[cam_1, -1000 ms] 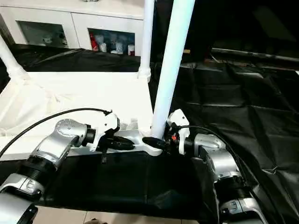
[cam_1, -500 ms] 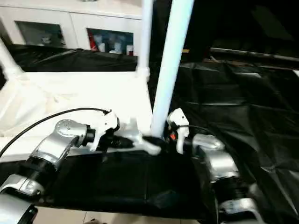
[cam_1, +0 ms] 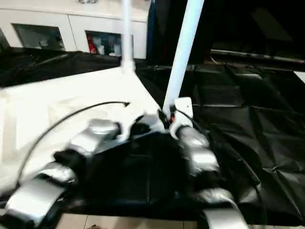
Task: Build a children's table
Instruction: Rotate leg to tighten
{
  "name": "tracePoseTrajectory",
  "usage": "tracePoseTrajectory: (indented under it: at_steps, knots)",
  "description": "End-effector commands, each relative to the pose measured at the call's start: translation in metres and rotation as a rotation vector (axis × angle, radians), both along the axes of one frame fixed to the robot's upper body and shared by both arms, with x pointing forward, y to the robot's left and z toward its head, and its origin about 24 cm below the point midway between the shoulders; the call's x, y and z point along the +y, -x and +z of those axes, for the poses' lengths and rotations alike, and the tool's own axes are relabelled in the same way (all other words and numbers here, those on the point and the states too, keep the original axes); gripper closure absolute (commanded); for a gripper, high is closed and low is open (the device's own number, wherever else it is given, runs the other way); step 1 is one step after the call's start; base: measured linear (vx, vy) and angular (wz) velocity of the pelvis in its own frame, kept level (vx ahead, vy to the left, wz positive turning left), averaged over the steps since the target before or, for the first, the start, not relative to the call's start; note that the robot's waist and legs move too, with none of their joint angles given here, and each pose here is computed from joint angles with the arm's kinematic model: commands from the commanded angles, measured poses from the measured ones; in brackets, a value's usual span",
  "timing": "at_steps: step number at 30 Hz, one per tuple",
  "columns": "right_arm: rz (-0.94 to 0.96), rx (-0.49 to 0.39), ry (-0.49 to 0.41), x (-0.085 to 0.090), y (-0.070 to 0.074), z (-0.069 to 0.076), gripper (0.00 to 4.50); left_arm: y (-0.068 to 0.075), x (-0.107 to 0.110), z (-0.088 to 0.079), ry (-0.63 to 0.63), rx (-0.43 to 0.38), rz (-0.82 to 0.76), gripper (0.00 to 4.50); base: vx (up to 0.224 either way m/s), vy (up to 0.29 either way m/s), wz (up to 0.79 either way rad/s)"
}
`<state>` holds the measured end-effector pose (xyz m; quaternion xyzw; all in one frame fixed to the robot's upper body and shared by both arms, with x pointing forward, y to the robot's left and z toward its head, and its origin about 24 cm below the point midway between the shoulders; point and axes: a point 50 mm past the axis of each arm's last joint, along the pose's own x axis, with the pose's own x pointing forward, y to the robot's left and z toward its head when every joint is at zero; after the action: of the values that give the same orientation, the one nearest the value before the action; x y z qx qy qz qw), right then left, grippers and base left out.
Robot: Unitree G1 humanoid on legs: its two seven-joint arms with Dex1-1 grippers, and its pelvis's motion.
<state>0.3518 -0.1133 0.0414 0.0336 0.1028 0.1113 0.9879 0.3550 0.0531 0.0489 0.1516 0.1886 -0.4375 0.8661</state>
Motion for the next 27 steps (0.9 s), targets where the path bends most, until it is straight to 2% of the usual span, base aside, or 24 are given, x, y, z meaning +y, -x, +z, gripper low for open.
tracePoseTrajectory:
  at_steps: [1,5,6,7,10,11,13,15,17,20,22,27]
  knots:
    - [0.037,0.097,0.004,0.010,0.010,-0.022,2.15,-0.003,0.009,-0.004,-0.016,-0.004,0.083,4.50,0.000,0.000,0.00]
    - [0.136,0.049,-0.061,0.014,0.011,-0.016,2.15,-0.001,0.009,-0.004,-0.004,-0.011,0.025,4.50,0.000,0.000,0.00]
    - [0.167,0.031,-0.070,0.013,0.011,-0.013,1.94,-0.001,0.010,-0.005,-0.001,-0.010,0.014,4.50,0.000,0.000,0.00]
    - [0.172,0.028,-0.072,0.012,0.011,-0.013,1.94,-0.001,0.010,-0.005,-0.001,-0.010,0.012,4.50,0.000,0.000,0.00]
    - [0.259,-0.006,-0.105,-0.002,0.012,-0.006,1.72,0.003,0.015,-0.006,0.009,-0.001,-0.051,4.50,0.000,0.000,0.00]
    - [0.300,-0.005,-0.093,-0.005,0.014,-0.005,1.51,0.004,0.017,-0.007,0.012,0.003,-0.065,4.50,0.000,0.000,0.00]
    - [0.351,-0.001,-0.088,-0.008,0.016,-0.005,1.41,0.005,0.019,-0.007,0.016,0.012,-0.080,4.50,0.000,0.000,0.00]
    - [0.586,0.000,-0.059,-0.024,0.030,0.002,1.41,0.013,0.029,-0.007,0.045,0.036,-0.202,4.50,0.000,0.000,0.00]
    - [0.626,0.004,-0.081,-0.030,0.033,0.006,1.41,0.016,0.032,-0.006,0.067,0.052,-0.253,4.50,0.000,0.000,0.00]
    - [0.738,-0.003,-0.048,-0.038,0.041,0.010,1.41,0.026,0.040,-0.002,0.094,0.101,-0.386,4.50,0.000,0.000,0.00]
    - [0.745,-0.004,-0.051,-0.038,0.041,0.010,1.41,0.026,0.041,-0.001,0.092,0.104,-0.392,4.50,0.000,0.000,0.00]
    - [0.845,0.013,-0.046,-0.039,0.049,0.012,1.41,0.034,0.053,0.001,0.088,0.172,-0.463,4.50,0.000,0.000,0.00]
